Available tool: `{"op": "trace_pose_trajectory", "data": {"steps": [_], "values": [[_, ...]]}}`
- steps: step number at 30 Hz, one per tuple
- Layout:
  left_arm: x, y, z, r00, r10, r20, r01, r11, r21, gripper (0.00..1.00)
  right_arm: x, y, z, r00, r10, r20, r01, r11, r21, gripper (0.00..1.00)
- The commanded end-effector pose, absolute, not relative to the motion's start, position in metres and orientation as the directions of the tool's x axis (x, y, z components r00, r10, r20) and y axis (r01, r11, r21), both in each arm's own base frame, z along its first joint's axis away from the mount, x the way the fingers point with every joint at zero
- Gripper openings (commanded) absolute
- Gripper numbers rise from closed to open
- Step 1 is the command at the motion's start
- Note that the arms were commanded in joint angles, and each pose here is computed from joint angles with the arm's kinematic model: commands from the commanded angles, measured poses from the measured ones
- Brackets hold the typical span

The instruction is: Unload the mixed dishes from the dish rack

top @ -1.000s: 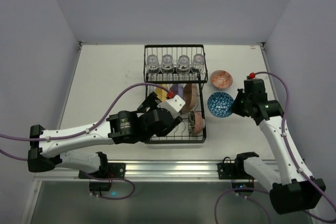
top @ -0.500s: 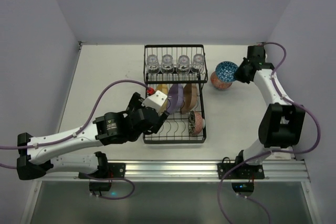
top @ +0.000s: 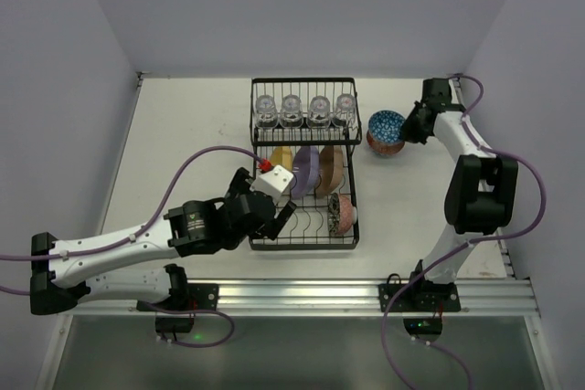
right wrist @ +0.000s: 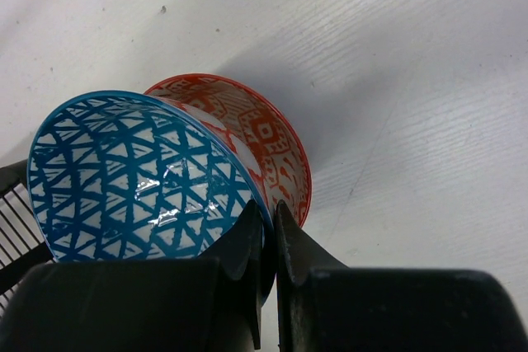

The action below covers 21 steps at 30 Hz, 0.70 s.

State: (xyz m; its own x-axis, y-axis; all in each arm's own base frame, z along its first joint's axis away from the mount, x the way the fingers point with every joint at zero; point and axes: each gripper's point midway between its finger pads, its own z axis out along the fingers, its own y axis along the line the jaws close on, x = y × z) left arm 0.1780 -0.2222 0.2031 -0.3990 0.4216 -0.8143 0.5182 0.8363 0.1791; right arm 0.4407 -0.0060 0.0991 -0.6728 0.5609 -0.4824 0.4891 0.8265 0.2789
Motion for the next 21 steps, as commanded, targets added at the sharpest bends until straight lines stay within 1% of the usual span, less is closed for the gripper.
{"op": "trace_pose_trajectory", "data": {"steps": [1, 7, 11, 13, 15, 16, 21], "values": [[0.181, -0.232, 0.212, -0.381, 0.377, -0.844, 0.523, 0.841, 0.139, 1.0, 0.456, 0.002, 0.109, -0.648, 0.57, -0.506, 0.452, 0.822, 0.347, 0.02], [0.18, -0.233, 0.211, -0.387, 0.378, -0.841, 0.531, 0.837, 0.132, 1.0, 0.458, 0.003, 0.097, -0.661, 0.572, -0.486, 0.457, 0.82, 0.343, 0.09], [0.178, -0.236, 0.212, -0.39, 0.366, -0.845, 0.538, 0.835, 0.114, 1.0, 0.458, 0.002, 0.097, -0.659, 0.573, -0.487, 0.459, 0.82, 0.342, 0.1], [0.178, -0.238, 0.214, -0.391, 0.356, -0.849, 0.54, 0.835, 0.102, 1.0, 0.457, 0.002, 0.097, -0.658, 0.575, -0.486, 0.463, 0.818, 0.341, 0.17], [0.176, -0.242, 0.215, -0.399, 0.342, -0.851, 0.545, 0.835, 0.08, 1.0, 0.454, 0.002, 0.096, -0.657, 0.578, -0.484, 0.466, 0.816, 0.342, 0.2], [0.176, -0.245, 0.217, -0.401, 0.331, -0.854, 0.546, 0.835, 0.066, 1.0, 0.453, 0.002, 0.098, -0.656, 0.579, -0.485, 0.466, 0.815, 0.343, 0.23], [0.173, -0.269, 0.222, -0.437, 0.226, -0.871, 0.553, 0.831, -0.062, 1.0, 0.449, 0.002, 0.105, -0.647, 0.579, -0.496, 0.46, 0.816, 0.35, 0.33]]}}
